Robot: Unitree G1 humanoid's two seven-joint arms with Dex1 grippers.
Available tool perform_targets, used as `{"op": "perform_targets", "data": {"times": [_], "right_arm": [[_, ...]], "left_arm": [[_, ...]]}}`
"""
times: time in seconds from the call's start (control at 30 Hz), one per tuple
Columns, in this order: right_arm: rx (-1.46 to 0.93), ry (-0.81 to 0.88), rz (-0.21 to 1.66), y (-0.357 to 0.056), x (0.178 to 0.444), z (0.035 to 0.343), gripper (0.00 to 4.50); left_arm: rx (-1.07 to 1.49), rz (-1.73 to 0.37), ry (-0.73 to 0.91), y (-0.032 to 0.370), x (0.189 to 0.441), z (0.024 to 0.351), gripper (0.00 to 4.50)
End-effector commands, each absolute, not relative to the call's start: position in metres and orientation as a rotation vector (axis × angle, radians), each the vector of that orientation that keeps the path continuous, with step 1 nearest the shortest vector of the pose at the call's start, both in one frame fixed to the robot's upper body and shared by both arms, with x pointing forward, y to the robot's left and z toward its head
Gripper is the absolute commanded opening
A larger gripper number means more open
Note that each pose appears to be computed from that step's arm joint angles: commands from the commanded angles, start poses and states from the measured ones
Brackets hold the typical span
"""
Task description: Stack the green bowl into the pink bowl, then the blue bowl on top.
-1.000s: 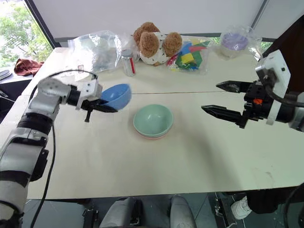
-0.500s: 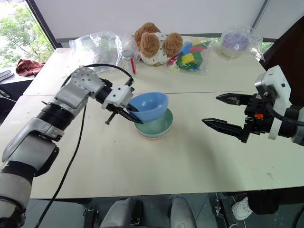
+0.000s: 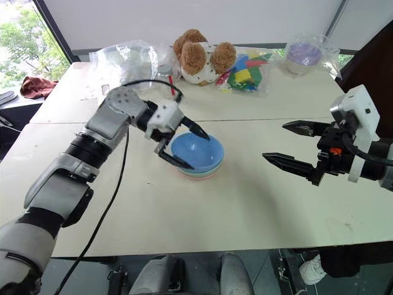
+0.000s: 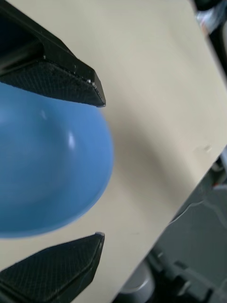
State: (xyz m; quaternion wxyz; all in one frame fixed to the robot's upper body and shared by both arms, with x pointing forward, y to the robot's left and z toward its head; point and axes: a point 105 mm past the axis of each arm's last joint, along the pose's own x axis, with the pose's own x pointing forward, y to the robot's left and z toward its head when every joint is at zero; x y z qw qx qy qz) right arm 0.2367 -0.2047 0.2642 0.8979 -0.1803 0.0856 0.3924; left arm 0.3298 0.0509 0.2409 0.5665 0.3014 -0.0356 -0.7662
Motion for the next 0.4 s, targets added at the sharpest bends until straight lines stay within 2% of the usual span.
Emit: {"op": "perform_targets", "data": {"times": [0.03, 0.17, 0.4], "right_arm": [[-0.414, 0.156, 0.826, -0.202, 0.239, 0.27, 4.5], [-0.423, 0.175, 0.856, -0.2, 0.245, 0.264, 4.5], [-0.437, 0.192, 0.91, -0.196, 0.253, 0.258, 4.5]], "left_arm": [[0.652, -1.698, -0.124, 0.084, 0.325, 0.274, 4.45], [0.563, -1.541, -0.049, 0.121, 0.321, 0.274, 4.45], [0.46, -1.348, 0.097, 0.167, 0.3, 0.243, 4.45]]}}
